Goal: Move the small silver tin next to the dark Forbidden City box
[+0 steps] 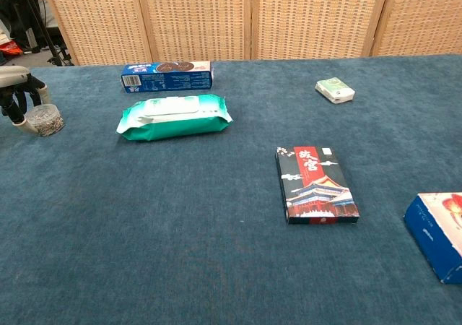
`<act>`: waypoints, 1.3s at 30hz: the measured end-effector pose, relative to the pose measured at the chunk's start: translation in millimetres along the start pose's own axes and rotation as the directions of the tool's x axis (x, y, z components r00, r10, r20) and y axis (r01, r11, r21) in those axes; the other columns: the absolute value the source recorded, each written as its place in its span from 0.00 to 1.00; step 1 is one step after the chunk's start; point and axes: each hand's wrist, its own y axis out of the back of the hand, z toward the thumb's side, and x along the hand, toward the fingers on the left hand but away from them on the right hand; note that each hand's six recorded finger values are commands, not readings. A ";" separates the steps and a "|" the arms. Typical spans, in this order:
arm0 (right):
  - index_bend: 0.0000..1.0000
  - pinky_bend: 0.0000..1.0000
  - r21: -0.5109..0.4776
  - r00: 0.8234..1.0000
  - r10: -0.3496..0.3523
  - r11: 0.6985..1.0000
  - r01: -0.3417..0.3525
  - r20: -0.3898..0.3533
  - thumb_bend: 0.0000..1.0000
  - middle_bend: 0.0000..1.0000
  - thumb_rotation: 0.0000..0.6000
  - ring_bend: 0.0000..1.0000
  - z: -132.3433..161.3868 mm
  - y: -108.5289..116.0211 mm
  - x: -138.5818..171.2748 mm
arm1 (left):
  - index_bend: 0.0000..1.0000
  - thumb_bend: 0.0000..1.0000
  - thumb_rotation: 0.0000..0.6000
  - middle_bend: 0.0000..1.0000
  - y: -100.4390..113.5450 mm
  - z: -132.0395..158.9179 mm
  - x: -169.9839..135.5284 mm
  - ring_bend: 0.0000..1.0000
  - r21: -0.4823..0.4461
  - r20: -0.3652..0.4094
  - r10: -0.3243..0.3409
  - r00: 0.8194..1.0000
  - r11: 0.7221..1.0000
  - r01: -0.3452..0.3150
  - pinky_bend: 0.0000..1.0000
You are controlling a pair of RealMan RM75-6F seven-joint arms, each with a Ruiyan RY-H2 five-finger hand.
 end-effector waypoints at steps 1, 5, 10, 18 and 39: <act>0.02 0.00 -0.001 1.000 -0.001 1.000 0.001 0.000 0.00 0.00 1.00 0.00 0.0 0.2 0.1 | 0.68 0.26 1.00 0.52 0.0 1.9 -0.3 0.49 -0.006 0.005 0.001 1.000 1.000 -0.001 0.59; 0.02 0.00 -0.008 1.000 -0.004 1.000 0.004 -0.001 0.00 0.00 1.00 0.00 -0.4 1.9 0.7 | 0.68 0.26 1.00 0.52 2.5 8.7 -2.6 0.49 -0.027 0.032 0.011 0.999 1.000 -0.010 0.59; 0.02 0.00 -0.021 1.000 -0.008 1.000 0.008 0.000 0.00 0.00 1.00 0.00 -1.9 4.8 1.8 | 0.68 0.26 1.00 0.52 13.2 29.3 -14.9 0.49 -0.074 0.130 0.054 0.990 0.996 -0.045 0.59; 0.02 0.00 -0.056 1.000 -0.021 0.998 0.021 0.000 0.00 0.00 1.00 0.00 -5.2 12.0 3.6 | 0.68 0.23 1.00 0.52 28.5 112.0 -83.8 0.49 -0.152 0.441 0.111 0.891 0.987 -0.048 0.59; 0.02 0.00 -0.085 1.000 -0.015 0.996 0.014 -0.013 0.00 0.00 1.00 0.00 -10.1 17.1 4.6 | 0.68 0.18 1.00 0.52 -28.3 293.6 -155.4 0.49 0.127 0.642 -0.076 0.763 0.992 -0.008 0.59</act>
